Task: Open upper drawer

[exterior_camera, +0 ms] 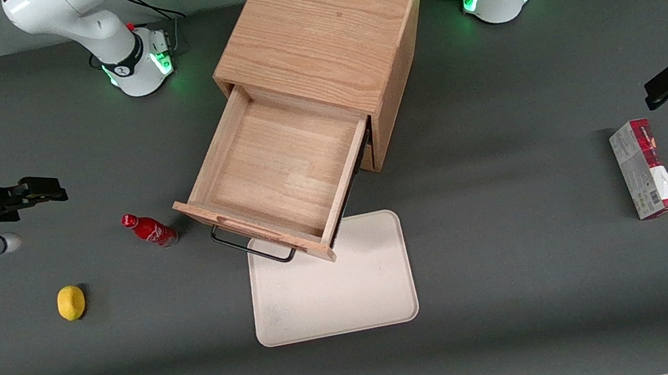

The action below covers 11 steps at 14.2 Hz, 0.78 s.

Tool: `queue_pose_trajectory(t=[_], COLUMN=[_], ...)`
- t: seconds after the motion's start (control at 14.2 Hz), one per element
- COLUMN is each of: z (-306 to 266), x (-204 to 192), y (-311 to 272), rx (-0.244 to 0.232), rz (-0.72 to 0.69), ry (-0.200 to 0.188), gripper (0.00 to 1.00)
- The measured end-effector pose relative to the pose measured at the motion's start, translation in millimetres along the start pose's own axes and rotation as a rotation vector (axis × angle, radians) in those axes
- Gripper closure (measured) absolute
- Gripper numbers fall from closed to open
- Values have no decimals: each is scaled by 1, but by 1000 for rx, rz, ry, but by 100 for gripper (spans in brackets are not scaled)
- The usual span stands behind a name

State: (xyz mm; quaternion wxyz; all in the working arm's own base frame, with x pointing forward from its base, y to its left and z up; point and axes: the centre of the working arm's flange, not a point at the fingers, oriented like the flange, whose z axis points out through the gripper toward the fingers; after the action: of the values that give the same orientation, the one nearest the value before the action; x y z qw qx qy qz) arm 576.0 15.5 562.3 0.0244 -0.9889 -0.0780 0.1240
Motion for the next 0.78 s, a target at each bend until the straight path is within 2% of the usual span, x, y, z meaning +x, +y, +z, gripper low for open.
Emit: queue_pose_trajectory(t=[0.42, 0.78], z=[1, -4], x=[-17, -36], y=[-4, -18], rx=[26, 38], rz=[43, 53], ry=[77, 109], gripper=[0, 1])
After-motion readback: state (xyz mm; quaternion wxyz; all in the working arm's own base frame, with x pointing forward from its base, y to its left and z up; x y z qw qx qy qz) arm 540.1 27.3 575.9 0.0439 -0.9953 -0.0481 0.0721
